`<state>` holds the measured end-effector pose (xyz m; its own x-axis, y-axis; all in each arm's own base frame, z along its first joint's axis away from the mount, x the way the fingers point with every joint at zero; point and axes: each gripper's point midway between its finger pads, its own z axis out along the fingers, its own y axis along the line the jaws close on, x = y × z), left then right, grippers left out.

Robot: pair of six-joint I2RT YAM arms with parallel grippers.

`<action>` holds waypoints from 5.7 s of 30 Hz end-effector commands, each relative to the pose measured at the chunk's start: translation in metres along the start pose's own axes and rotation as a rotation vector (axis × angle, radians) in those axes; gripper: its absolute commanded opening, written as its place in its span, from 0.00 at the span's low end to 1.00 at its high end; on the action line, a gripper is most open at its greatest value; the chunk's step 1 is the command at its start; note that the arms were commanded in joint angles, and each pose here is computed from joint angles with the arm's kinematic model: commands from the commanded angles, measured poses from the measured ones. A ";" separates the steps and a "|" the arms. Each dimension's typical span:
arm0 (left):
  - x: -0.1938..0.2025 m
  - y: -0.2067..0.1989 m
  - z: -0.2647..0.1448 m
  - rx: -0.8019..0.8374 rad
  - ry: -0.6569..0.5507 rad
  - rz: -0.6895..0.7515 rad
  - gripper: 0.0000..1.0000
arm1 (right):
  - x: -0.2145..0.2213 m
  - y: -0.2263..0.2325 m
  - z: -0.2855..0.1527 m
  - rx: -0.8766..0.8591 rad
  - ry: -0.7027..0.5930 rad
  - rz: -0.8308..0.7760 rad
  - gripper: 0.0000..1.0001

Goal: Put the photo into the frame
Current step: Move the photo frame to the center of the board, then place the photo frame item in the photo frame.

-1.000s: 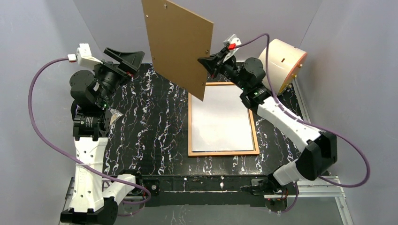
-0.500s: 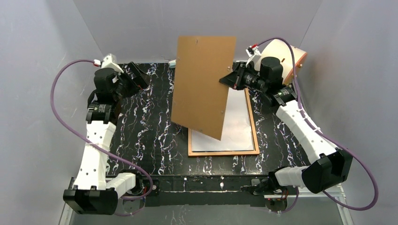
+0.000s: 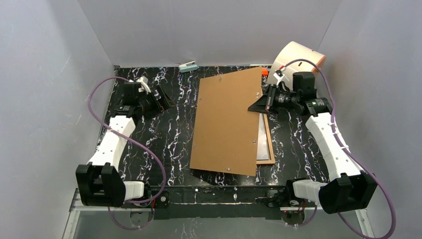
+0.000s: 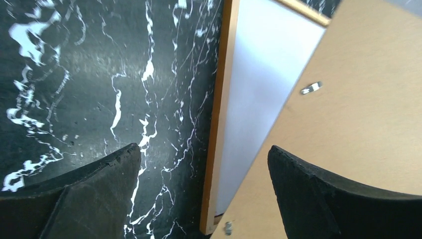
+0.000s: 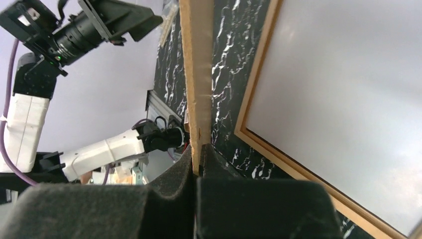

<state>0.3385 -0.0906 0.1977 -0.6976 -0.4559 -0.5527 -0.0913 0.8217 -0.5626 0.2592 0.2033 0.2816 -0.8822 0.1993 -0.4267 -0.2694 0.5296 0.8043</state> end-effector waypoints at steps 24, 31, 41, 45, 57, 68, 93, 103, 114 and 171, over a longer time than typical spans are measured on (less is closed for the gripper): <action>0.144 -0.031 0.148 -0.083 0.478 0.210 0.51 | -0.020 0.014 -0.089 0.248 -0.263 -0.038 0.01; 0.150 -0.011 0.150 -0.174 0.464 0.246 0.42 | -0.017 0.025 -0.081 0.155 -0.237 -0.018 0.01; 0.141 0.009 0.146 -0.264 0.419 0.305 0.19 | -0.012 0.025 -0.073 0.110 -0.201 0.007 0.01; 0.134 0.018 0.141 -0.325 0.407 0.334 0.18 | -0.011 0.024 -0.071 0.108 -0.189 0.011 0.01; 0.105 0.046 0.111 -0.360 0.444 0.343 0.16 | -0.006 0.012 -0.055 0.056 -0.143 0.025 0.01; 0.080 0.050 0.077 -0.253 0.430 0.240 0.44 | -0.010 0.005 -0.030 -0.065 -0.065 0.081 0.01; 0.073 0.053 0.067 -0.275 0.346 0.124 0.50 | -0.021 -0.030 0.048 -0.152 0.107 0.166 0.01; 0.083 0.068 0.066 -0.321 0.382 0.153 0.48 | -0.028 -0.046 0.080 -0.126 0.126 0.161 0.01; 0.106 0.081 0.072 -0.331 0.451 0.137 0.41 | -0.038 -0.060 0.102 -0.150 0.171 0.190 0.01; 0.099 0.075 0.064 -0.326 0.451 0.159 0.25 | -0.040 -0.103 0.160 -0.183 0.232 0.221 0.46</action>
<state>0.3094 -0.0986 0.0497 -0.9518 -0.1933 -0.2382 -0.1355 0.9616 -0.2387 0.3833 0.2702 0.1392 -0.9916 0.0948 -0.0876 -0.0490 0.3514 0.9349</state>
